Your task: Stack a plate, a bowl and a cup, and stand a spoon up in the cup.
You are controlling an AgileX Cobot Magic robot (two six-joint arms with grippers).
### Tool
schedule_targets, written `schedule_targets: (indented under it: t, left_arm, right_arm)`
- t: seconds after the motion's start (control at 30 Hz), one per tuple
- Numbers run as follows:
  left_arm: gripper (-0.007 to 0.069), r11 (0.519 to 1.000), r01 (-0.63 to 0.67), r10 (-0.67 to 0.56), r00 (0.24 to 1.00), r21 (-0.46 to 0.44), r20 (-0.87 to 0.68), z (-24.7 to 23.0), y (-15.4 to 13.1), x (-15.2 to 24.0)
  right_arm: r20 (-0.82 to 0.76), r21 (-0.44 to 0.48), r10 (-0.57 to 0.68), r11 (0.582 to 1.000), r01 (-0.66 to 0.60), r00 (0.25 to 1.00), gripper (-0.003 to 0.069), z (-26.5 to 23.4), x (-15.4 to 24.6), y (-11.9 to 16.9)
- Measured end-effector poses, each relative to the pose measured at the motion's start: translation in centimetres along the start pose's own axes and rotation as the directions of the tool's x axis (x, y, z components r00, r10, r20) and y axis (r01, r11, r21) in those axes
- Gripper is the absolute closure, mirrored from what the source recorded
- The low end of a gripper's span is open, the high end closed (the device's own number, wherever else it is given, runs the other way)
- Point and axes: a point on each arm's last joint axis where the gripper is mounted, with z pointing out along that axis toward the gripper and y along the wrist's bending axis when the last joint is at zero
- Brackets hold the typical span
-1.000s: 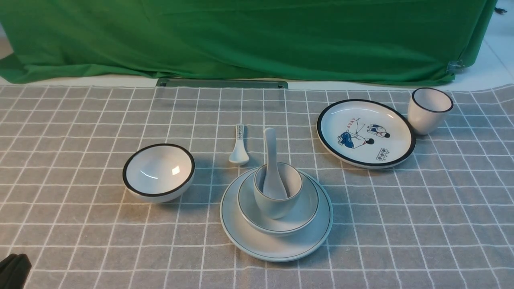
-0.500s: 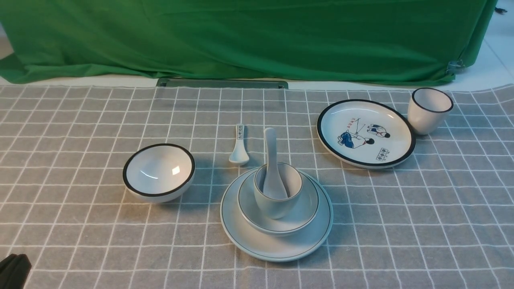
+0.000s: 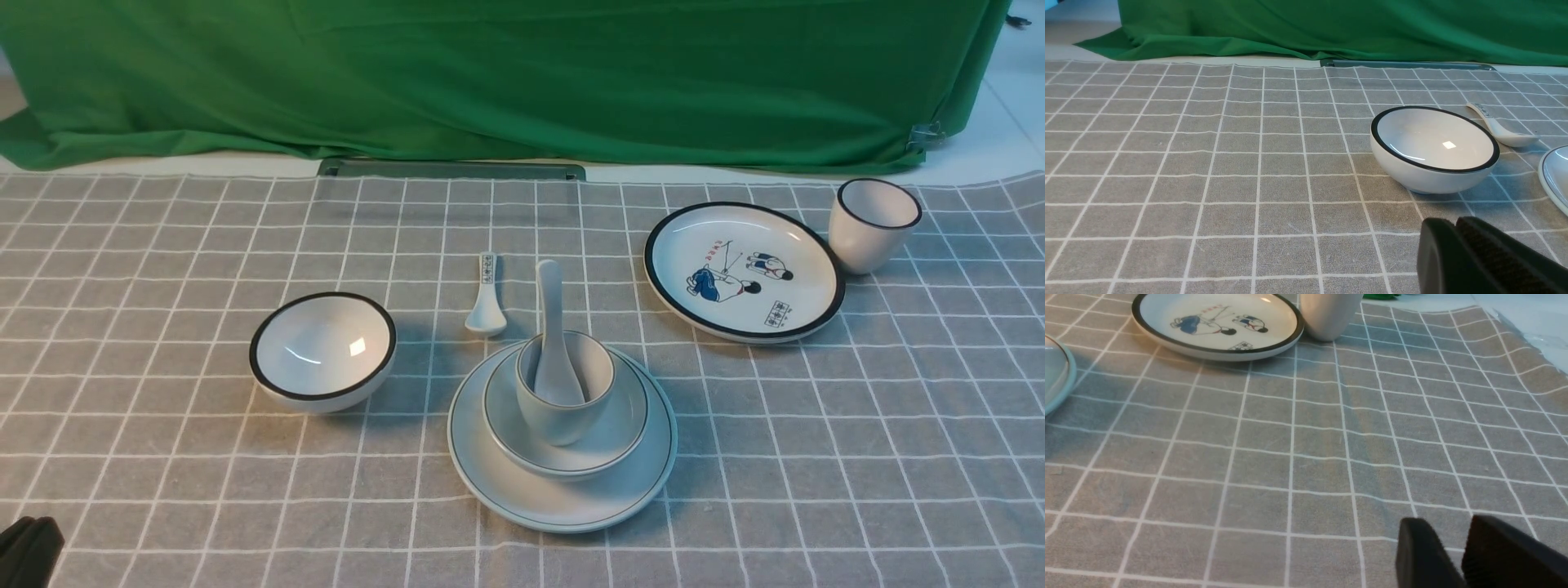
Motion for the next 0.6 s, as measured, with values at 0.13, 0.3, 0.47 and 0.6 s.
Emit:
schedule_targets:
  t: [0.13, 0.3, 0.47, 0.6]
  left_arm:
    - [0.0608, 1.0, 0.0, 0.0, 1.0, 0.0, 0.0, 0.0, 0.0, 0.0]
    - [0.0608, 1.0, 0.0, 0.0, 1.0, 0.0, 0.0, 0.0, 0.0, 0.0]
    - [0.0608, 1.0, 0.0, 0.0, 1.0, 0.0, 0.0, 0.0, 0.0, 0.0]
    - [0.0608, 1.0, 0.0, 0.0, 1.0, 0.0, 0.0, 0.0, 0.0, 0.0]
  right_arm:
    - [0.0, 0.0, 0.0, 1.0, 0.0, 1.0, 0.0428, 0.0, 0.0, 0.0]
    - [0.0, 0.0, 0.0, 1.0, 0.0, 1.0, 0.0424, 0.0, 0.0, 0.0]
    - [0.0, 0.0, 0.0, 1.0, 0.0, 1.0, 0.0424, 0.0, 0.0, 0.0]
    - [0.0, 0.0, 0.0, 1.0, 0.0, 1.0, 0.0421, 0.0, 0.0, 0.0]
